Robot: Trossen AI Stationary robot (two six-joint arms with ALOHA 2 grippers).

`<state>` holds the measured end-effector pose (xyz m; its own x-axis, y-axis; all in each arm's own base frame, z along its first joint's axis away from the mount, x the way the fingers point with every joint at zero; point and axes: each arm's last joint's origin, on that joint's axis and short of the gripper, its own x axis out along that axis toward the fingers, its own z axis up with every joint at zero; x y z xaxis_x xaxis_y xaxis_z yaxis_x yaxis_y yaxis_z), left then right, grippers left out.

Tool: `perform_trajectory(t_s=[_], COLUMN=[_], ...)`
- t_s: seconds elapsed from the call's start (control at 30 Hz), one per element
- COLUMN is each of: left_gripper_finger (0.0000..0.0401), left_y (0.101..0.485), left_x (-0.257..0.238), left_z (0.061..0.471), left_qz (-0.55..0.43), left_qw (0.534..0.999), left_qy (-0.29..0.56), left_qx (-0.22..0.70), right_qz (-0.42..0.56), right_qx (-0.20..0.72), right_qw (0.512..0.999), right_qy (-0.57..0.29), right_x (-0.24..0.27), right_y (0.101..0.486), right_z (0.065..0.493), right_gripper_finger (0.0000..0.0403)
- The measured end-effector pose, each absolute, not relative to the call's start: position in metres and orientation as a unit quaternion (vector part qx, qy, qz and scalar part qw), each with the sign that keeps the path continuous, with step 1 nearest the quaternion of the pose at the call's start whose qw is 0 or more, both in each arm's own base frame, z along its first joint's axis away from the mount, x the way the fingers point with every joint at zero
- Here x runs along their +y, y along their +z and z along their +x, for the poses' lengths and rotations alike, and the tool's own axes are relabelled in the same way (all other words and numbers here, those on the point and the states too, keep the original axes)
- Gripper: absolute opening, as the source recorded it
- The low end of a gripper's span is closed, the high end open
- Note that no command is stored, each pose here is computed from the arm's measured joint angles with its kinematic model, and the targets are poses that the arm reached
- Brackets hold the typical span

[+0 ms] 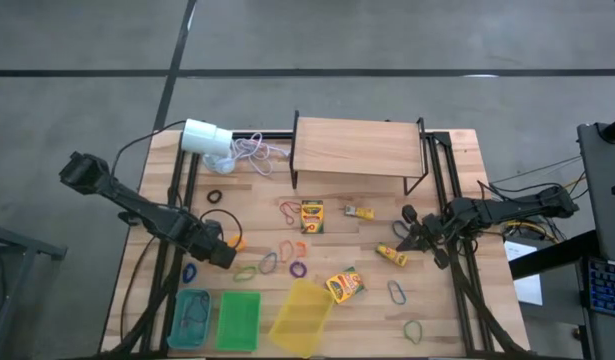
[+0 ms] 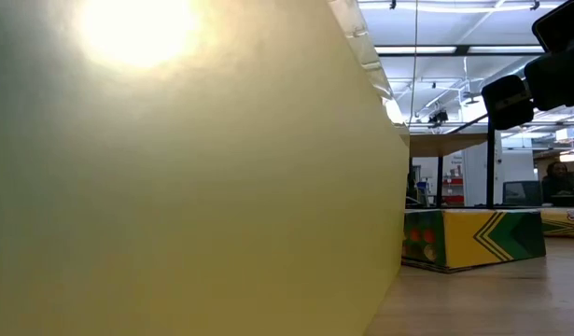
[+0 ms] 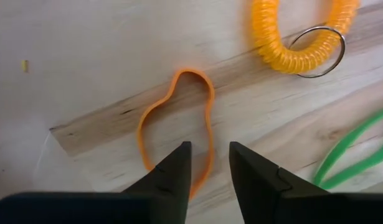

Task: Pick & Place Office Desk Supplies
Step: Put the orange rubberband into the blue bin

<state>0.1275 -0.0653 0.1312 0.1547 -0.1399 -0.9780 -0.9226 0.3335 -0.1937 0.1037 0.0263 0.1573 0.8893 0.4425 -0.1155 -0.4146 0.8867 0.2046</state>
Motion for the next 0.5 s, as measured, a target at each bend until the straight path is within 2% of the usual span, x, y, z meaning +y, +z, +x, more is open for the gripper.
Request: perform_trajectory(t_s=[0.17, 0.37, 0.5], left_gripper_finger=[0.0071, 0.001, 0.0005], left_y=[0.1316, 0.1313, 0.1315], left_x=[-0.0658, -0.0662, -0.0667], left_z=[0.1282, 0.1292, 0.1303], left_qz=[-0.465, -0.469, -0.472], left_qw=[0.602, 0.605, 0.607], left_qy=[0.319, 0.315, 0.312], left_qx=[0.565, 0.561, 0.558], right_qz=[0.087, 0.087, 0.087], right_qx=[0.08, 0.079, 0.08], right_qw=[0.968, 0.968, 0.968], right_qy=[0.222, 0.222, 0.222], right_x=[0.0264, 0.0263, 0.0263], right_y=[0.1571, 0.1573, 0.1572], right_z=[0.1037, 0.1037, 0.1037], right_gripper_finger=[0.0008, 0.0008, 0.0008])
